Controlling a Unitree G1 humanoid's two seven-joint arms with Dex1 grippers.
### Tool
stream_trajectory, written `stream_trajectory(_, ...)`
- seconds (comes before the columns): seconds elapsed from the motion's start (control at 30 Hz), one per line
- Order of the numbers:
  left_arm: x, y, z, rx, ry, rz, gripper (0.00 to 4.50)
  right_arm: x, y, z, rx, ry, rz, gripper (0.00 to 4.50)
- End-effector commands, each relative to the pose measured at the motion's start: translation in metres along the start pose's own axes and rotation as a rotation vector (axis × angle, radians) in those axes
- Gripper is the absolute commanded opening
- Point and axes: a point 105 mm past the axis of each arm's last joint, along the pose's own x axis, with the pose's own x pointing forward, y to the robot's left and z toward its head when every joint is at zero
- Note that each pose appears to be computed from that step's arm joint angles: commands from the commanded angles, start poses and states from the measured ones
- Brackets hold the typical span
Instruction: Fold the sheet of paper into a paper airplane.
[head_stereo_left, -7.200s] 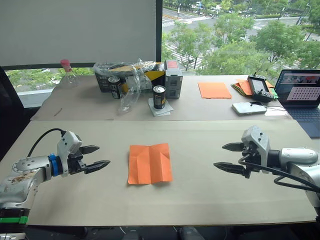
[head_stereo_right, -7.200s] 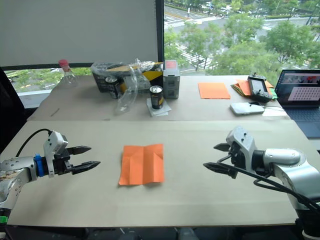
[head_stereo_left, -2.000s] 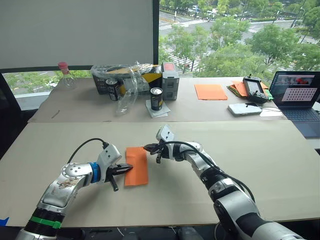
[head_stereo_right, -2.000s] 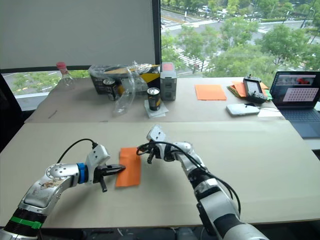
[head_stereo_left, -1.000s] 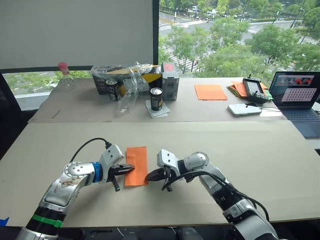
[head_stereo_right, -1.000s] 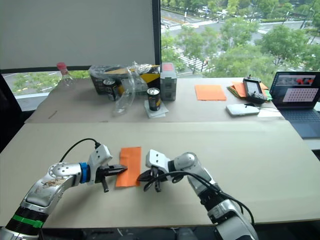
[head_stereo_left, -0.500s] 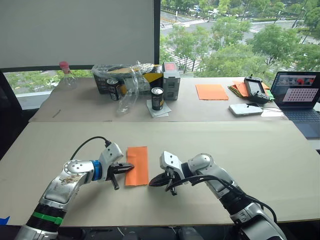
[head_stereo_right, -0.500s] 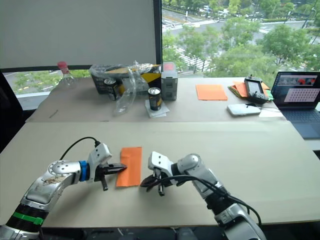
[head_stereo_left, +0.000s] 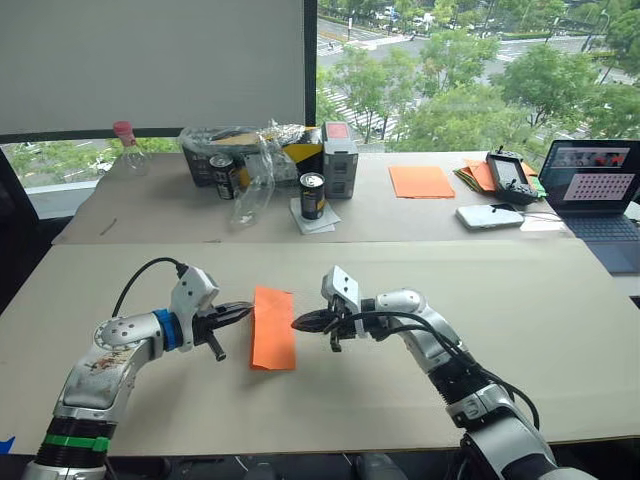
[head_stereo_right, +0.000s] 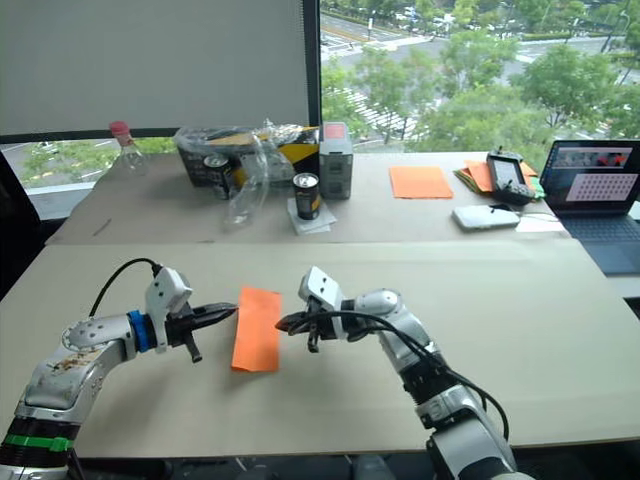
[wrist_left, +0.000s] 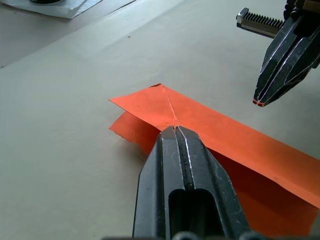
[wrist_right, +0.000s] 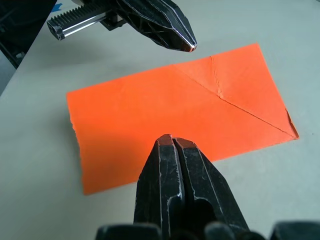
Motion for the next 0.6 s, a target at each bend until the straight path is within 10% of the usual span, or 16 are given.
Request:
stream_trajectory(0.03, -0.007, 0.002, 0.005, 0.038, -0.003, 0.011, 0.0, -0.009, -0.01, 0.015, -0.085, -0.004, -0.031, 0.02)
stream_trajectory(0.6, 0.051, -0.024, 0.017, 0.025, -0.067, -0.197, 0.0, -0.068, -0.017, 0.0, -0.093, 0.159, -0.17, 0.02)
